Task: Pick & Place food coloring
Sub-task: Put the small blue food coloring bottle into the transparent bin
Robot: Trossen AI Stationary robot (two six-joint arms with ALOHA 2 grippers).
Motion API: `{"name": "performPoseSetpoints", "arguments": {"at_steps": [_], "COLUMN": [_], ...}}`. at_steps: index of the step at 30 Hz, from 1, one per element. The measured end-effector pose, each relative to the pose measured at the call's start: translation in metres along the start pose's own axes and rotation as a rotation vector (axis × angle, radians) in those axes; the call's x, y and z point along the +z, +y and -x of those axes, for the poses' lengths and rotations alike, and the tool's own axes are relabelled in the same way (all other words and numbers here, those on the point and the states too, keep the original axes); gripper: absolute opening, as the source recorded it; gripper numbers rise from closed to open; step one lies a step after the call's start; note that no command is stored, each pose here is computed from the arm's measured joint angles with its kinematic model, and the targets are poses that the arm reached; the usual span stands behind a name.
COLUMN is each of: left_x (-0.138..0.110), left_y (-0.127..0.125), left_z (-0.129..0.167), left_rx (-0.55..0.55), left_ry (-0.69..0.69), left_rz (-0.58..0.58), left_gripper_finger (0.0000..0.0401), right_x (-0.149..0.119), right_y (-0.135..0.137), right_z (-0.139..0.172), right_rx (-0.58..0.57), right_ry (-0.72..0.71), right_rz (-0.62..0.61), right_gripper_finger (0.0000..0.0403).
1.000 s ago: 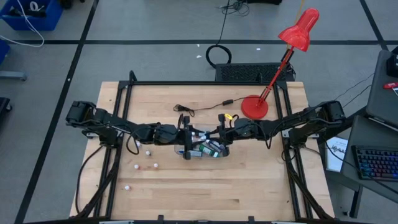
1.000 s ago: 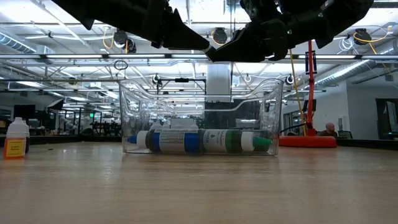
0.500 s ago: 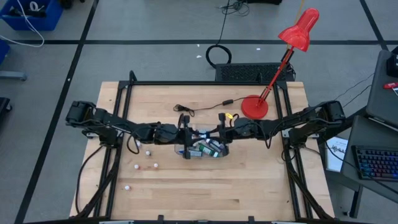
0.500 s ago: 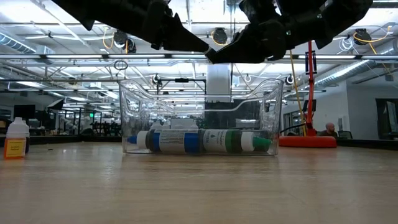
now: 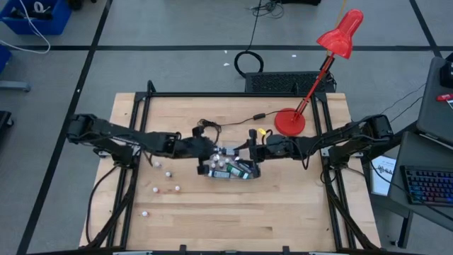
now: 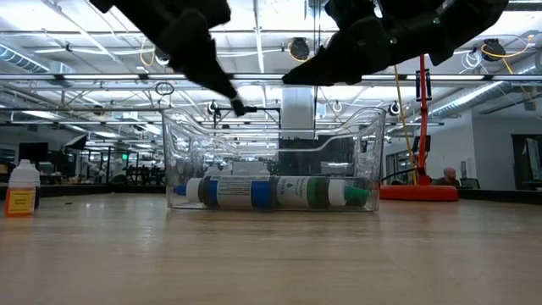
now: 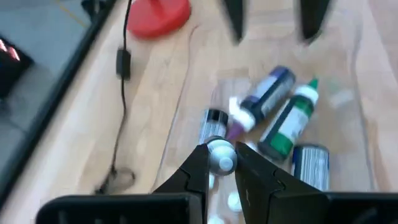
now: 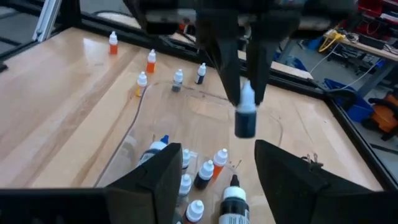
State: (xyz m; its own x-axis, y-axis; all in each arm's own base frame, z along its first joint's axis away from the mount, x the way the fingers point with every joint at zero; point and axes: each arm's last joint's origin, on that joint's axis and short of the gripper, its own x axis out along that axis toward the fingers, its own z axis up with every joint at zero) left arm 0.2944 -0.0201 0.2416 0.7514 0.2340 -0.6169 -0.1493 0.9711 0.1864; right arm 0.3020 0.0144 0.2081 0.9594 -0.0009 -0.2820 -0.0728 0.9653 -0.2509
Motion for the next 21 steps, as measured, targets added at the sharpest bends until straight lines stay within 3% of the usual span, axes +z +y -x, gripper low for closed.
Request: {"name": "performPoseSetpoints", "arguments": {"at_steps": [6,13,21], "left_x": [-0.006,-0.013,0.016], "left_y": [0.013,0.027,0.022], "left_z": [-0.005,-0.027,-0.055], "left_rx": [-0.101,-0.141,-0.179], "left_ry": [0.071,0.155,0.334], "left_rz": [0.138,0.232,0.128], "left_gripper_finger": [0.0055,0.0055,0.0055], "right_x": [0.001,0.002,0.003], "right_y": [0.0,-0.001,-0.001], "right_z": [0.0,0.0,0.0], "right_rx": [-0.004,-0.008,-0.012], "right_ry": [-0.01,-0.023,-0.034], "right_rz": [-0.005,-0.004,-0.005], "right_gripper_finger": [0.0183,0.0171,0.0173]}}
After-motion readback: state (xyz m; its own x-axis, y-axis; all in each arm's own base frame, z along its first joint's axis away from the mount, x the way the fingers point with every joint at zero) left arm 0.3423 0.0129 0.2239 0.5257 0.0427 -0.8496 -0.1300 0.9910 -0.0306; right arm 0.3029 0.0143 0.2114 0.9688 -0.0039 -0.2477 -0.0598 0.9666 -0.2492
